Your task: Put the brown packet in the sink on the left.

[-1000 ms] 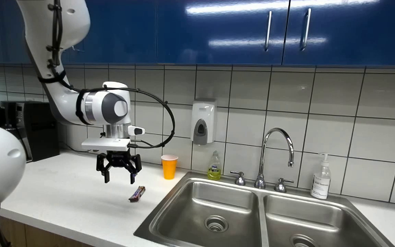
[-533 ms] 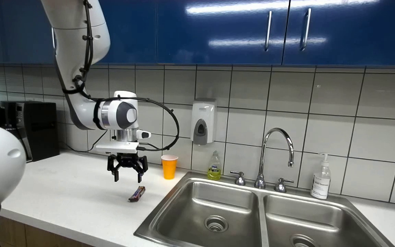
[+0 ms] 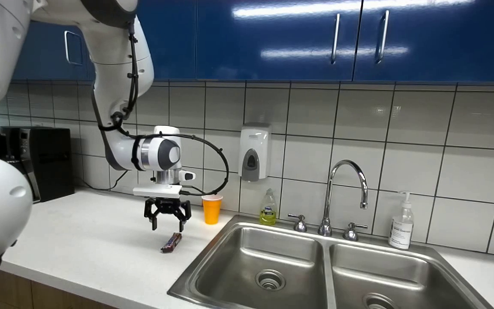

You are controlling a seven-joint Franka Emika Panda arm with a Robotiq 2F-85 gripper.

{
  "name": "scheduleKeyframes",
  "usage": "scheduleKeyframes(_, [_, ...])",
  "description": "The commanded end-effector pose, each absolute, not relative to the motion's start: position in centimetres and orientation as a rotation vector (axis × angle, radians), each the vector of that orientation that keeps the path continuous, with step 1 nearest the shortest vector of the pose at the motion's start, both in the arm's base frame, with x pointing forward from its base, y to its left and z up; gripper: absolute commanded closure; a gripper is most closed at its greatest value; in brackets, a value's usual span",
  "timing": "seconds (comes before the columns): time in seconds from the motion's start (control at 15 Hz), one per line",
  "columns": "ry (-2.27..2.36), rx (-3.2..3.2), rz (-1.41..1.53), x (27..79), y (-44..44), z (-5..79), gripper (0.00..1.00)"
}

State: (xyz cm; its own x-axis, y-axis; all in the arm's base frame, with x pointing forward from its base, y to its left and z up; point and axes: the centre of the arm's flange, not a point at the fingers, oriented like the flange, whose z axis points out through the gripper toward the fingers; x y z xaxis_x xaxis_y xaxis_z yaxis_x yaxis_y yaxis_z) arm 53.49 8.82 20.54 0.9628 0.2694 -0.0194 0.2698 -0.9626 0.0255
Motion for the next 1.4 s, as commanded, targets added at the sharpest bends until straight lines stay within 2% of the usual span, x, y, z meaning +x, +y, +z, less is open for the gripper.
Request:
scheduleKeyframes(0.0, [0.394,3.076,-0.056,55.6,9.3,19.4,0.00])
scheduleKeyframes(1.33, [0.395,3.086,-0.129,56.8,9.6,15.7,0.00])
